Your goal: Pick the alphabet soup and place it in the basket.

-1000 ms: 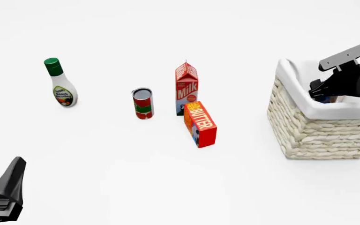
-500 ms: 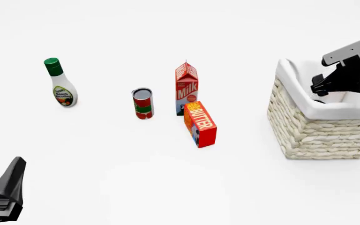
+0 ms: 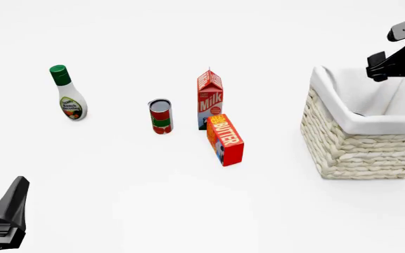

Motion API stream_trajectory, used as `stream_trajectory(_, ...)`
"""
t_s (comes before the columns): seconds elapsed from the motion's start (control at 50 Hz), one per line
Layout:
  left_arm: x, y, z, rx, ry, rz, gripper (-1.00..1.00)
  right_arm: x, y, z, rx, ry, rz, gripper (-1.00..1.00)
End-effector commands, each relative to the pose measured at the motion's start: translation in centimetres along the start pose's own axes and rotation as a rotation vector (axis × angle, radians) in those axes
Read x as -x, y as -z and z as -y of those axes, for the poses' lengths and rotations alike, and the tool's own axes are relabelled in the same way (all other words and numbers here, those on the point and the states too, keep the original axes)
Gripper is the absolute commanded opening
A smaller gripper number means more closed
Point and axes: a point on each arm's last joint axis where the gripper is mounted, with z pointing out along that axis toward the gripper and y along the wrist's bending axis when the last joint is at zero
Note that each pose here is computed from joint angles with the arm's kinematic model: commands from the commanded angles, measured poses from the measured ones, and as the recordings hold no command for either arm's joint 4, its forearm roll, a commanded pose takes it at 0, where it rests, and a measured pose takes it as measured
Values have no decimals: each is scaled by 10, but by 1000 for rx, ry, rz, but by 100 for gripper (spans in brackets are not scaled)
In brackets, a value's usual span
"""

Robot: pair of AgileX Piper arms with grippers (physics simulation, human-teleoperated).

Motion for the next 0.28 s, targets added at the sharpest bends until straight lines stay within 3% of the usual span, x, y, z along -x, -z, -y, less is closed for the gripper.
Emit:
stream_trajectory(0.02, 0, 0, 0, 0, 0, 0, 100, 36, 74, 12, -52, -80, 166, 100)
stream_trajectory(0.28, 0, 0, 0, 0, 0, 0, 100, 51, 198, 12, -78, -175, 401, 100)
